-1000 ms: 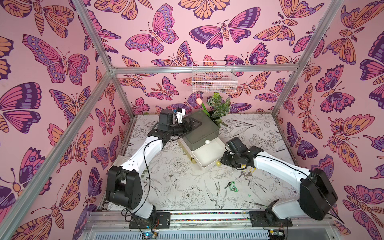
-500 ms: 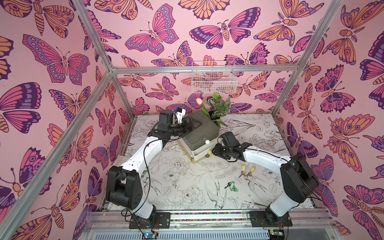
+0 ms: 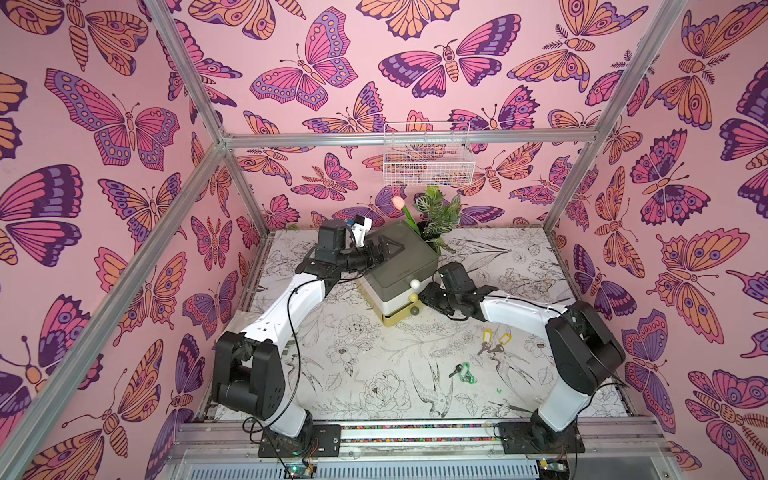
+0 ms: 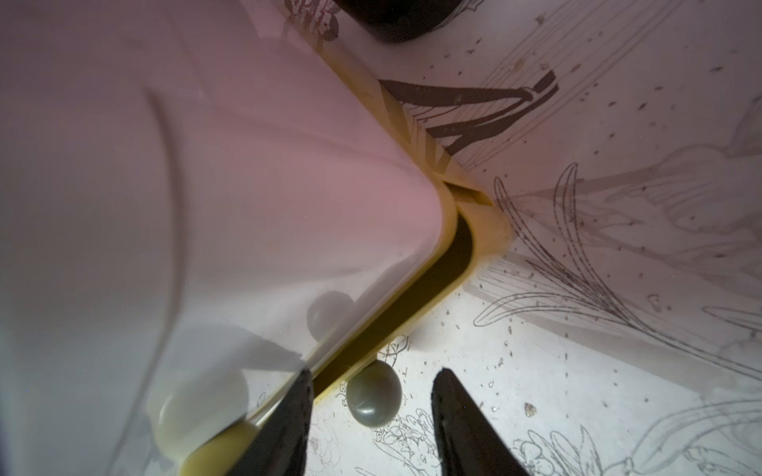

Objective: Take the keys out of the drawer
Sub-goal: Close the drawer in the storage box.

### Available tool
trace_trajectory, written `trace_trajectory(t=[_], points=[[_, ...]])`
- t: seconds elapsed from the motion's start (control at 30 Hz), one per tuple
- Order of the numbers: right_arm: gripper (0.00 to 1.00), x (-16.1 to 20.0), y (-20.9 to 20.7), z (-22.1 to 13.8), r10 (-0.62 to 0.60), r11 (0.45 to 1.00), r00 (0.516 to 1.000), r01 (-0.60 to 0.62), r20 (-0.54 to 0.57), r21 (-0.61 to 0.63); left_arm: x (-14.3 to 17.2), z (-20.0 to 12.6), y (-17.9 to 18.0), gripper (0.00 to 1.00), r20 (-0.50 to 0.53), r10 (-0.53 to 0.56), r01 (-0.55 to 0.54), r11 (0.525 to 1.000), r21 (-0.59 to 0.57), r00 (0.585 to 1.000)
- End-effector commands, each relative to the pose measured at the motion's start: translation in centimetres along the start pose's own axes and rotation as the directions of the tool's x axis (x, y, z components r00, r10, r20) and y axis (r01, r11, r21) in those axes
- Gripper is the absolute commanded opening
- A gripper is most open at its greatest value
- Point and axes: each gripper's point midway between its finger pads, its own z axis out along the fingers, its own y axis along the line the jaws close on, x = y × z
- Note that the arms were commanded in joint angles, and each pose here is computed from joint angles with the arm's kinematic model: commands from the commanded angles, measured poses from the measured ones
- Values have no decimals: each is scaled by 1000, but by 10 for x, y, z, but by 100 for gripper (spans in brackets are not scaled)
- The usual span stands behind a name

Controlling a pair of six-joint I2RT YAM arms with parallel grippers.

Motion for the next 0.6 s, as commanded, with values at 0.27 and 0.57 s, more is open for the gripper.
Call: trace_trajectory(t=[0.27, 0.57], points=[[51, 3, -5, -30, 38, 999, 999, -38, 22, -27, 30, 10, 34, 100, -86, -79, 72, 995, -73, 993], [51, 39, -19, -48, 84, 991, 995, -90, -60, -102, 32, 9, 33, 99, -91, -73, 67, 995, -67, 993]])
